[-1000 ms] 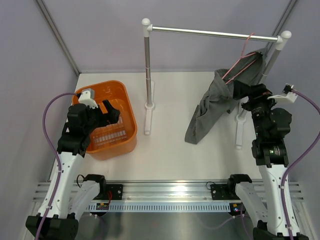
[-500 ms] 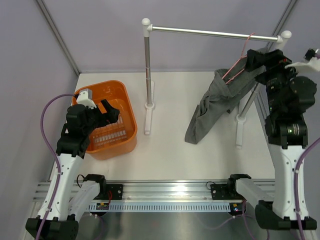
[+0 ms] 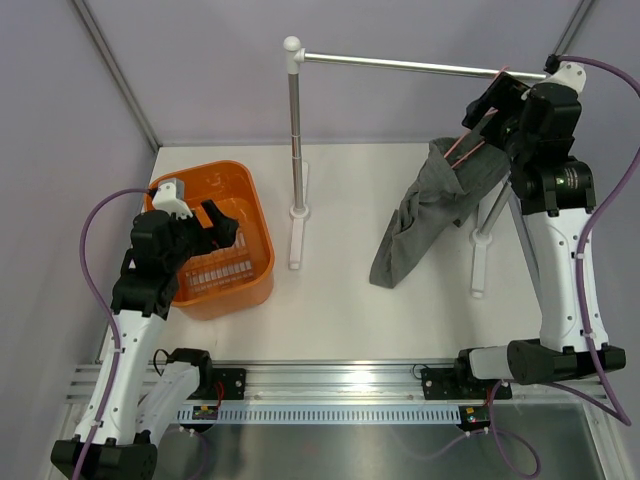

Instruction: Remove the shorts from the hanger

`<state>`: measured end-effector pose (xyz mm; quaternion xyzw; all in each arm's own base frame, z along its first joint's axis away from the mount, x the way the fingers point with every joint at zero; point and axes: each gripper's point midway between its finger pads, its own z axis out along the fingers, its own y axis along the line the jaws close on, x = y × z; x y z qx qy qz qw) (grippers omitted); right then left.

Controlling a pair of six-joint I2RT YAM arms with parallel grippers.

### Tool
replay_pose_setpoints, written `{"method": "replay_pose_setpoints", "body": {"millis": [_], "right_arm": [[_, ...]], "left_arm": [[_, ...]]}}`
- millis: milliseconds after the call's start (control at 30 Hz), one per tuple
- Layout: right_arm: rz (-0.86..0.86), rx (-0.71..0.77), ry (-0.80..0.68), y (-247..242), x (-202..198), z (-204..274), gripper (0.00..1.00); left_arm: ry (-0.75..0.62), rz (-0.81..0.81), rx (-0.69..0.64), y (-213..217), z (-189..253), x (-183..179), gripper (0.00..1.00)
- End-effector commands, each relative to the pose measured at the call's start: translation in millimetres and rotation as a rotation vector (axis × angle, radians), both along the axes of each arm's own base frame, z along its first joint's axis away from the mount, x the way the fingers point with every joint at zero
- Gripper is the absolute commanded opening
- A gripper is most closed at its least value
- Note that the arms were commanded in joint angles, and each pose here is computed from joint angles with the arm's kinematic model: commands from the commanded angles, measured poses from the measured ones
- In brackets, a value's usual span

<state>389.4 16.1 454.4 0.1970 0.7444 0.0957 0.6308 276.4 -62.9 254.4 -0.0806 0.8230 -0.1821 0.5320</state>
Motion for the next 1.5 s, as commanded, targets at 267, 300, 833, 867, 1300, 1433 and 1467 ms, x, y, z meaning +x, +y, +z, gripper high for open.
{"method": "replay_pose_setpoints", "body": {"millis": [267,300,833,867,1300,1433,1467], "right_arm": [[-0.135,-0.133,0.04,-7,14,-2,0.75],[-0.137,-0.136,0.043,-6,16,-3,0.74],[-0.281,-0.282,0.031,-19,33,-5,0.37],[-0.281,-0.287,0.036,-19,35,-7,0.35],[-0.315,-0.384,0.048,-26,45,-6,0.25],[-0.33,-0.43,0.051,-30,50,-7,0.34],[-0.338,-0.435,0.054,-31,50,-8,0.34]], "left_arm": [[-0.073,-0.027,0.007,-2,25,-1,0.99],[-0.073,-0.028,0.006,-3,25,-1,0.99],[-0.07,-0.037,0.003,-4,24,-2,0.99],[-0.071,-0.038,0.003,-4,24,-2,0.99],[-0.057,0.0,0.003,1,19,-1,0.99],[-0.049,-0.004,0.004,1,17,-1,0.99],[-0.049,-0.004,0.004,1,17,-1,0.99]]}}
